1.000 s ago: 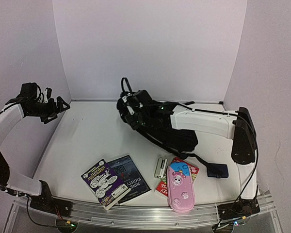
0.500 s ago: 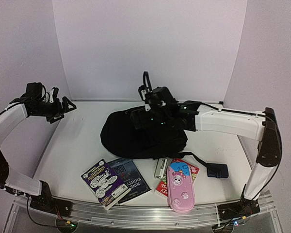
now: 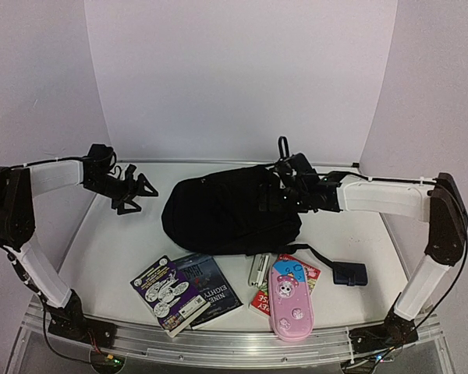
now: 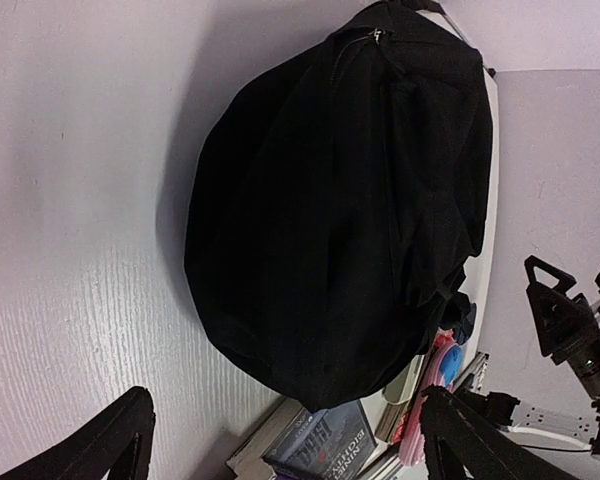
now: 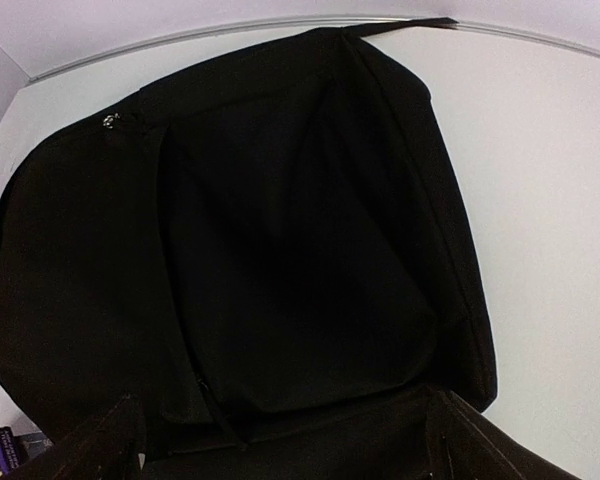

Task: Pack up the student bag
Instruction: Move the student bag to the center of the board, then adjust the student bag at the center of the board.

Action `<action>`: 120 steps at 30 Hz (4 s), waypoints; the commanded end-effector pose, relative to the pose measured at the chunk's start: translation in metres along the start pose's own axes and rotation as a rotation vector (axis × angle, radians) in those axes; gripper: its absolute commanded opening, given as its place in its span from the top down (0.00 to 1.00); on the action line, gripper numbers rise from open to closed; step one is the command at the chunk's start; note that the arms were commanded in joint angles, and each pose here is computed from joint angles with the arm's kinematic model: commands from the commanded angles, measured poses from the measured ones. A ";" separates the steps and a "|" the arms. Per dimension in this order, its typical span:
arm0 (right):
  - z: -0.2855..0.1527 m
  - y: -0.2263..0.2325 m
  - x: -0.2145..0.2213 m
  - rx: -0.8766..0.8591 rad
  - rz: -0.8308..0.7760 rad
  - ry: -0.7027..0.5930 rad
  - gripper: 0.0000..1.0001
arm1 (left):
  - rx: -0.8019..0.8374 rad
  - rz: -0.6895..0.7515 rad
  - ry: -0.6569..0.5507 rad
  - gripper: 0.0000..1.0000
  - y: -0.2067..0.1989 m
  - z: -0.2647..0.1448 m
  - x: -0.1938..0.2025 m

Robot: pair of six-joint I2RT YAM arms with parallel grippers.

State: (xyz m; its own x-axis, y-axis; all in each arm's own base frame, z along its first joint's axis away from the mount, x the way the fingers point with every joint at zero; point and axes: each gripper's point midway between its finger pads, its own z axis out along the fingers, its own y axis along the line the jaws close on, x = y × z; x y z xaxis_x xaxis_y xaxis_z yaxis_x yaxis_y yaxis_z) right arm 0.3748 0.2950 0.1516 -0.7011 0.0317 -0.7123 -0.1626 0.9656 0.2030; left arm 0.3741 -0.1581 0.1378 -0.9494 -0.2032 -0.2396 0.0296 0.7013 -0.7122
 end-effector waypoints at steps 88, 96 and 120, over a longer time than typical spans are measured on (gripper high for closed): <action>0.002 0.136 -0.039 -0.606 0.486 -0.009 0.45 | 0.315 0.031 0.058 1.00 -0.162 0.019 0.023; 0.005 0.157 -0.022 -0.658 0.495 0.042 0.47 | 0.234 -0.155 0.186 0.92 -0.105 0.035 0.119; 0.057 0.217 0.035 -0.733 0.571 0.150 0.57 | 0.086 0.025 0.236 0.48 -0.054 0.047 0.066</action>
State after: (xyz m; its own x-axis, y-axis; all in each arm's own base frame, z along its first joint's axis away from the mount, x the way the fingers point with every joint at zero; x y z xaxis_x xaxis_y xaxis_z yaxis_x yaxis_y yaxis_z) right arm 0.3456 0.5084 0.1196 -0.8938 0.3304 -0.3033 -0.1227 0.4704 0.8739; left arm 0.3176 -0.2282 0.1178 -0.9950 -0.0836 -0.0549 -0.0178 0.6886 -0.7250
